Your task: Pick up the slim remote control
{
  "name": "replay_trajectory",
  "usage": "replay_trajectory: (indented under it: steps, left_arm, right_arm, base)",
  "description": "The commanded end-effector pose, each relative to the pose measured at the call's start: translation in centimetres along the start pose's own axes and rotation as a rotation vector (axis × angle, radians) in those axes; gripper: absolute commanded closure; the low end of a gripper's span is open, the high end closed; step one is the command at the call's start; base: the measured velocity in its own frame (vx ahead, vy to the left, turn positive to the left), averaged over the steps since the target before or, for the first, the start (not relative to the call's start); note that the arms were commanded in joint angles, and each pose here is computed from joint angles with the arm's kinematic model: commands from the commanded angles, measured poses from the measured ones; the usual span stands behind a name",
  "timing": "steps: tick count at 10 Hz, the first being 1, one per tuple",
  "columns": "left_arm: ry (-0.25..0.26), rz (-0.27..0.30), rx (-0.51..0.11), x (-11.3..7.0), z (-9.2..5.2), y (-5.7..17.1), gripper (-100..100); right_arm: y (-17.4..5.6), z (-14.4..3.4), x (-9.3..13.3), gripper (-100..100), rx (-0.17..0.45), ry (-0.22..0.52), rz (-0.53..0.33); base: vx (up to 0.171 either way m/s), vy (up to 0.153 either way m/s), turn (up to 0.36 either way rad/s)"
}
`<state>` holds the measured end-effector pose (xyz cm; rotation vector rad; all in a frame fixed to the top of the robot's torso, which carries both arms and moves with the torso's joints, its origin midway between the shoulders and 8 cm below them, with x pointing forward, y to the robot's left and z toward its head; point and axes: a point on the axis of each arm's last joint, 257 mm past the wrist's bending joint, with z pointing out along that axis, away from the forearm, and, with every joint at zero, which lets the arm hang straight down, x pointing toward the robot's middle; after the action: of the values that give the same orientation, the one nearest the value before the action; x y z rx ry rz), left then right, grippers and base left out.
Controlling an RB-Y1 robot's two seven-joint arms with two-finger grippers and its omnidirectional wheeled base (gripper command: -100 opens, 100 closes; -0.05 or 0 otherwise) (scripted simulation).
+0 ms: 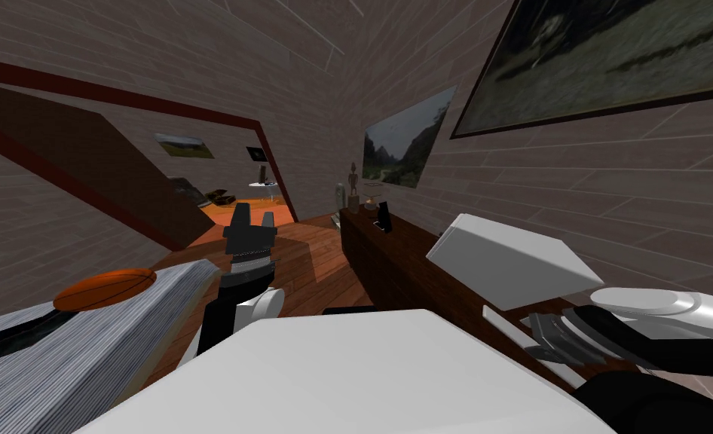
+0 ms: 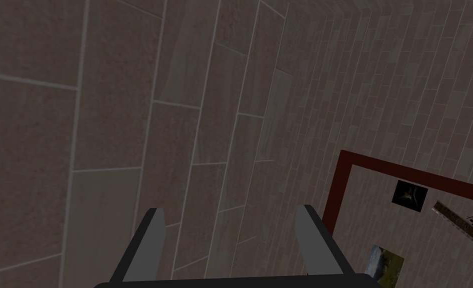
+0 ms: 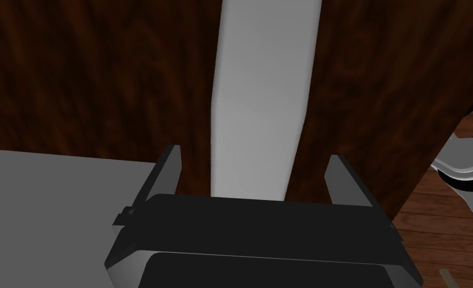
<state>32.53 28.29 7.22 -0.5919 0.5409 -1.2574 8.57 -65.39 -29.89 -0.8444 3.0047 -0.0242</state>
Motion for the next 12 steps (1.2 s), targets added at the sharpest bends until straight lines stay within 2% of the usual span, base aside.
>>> replay_trajectory:
  steps: [1, 2, 3, 6, 7, 8, 12]
  left_arm:
    - [0.0, 0.0, 0.0, 0.0, 0.0, 0.0, 0]
    - [0.0, 0.0, 0.0, 0.0, 0.0, 0.0, 0]
    - [0.0, 0.0, 0.0, 0.0, 0.0, 0.0, 0]
    - [0.0, 0.0, 0.0, 0.0, 0.0, 0.0, 0]
    - [0.0, 0.0, 0.0, 0.0, 0.0, 0.0, 0]
    - [0.0, 0.0, 0.0, 0.0, 0.0, 0.0, 0]
    - [0.0, 0.0, 0.0, 0.0, 0.0, 0.0, 0]
  right_arm:
    - [0.0, 0.0, 0.0, -100, 0.0, 0.0, 0.0]
    - [0.0, 0.0, 0.1, 0, 0.0, 0.002, 0.0]
    - [0.5, 0.7, 1.0, -100, 0.001, 0.001, 0.011]
    - [1.7, 2.1, 2.8, -100, 0.002, 0.001, 0.03]
    - [1.3, 1.8, 2.4, -100, 0.001, 0.0, 0.027]
    - [1.3, 1.9, 2.5, 100, 0.002, 0.001, 0.026]
    - [1.4, 1.9, 2.5, 100, 0.0, 0.0, 0.027]
  base:
    - [-0.001, -0.026, -0.005]
    - [0.0, -0.006, 0.002]
    - [0.014, -0.003, 0.079]
    - [0.028, -0.007, 0.073]
    - [0.013, -0.005, 0.015]
    - [0.0, 0.0, 0.0]
    - [0.0, 0.0, 0.0]
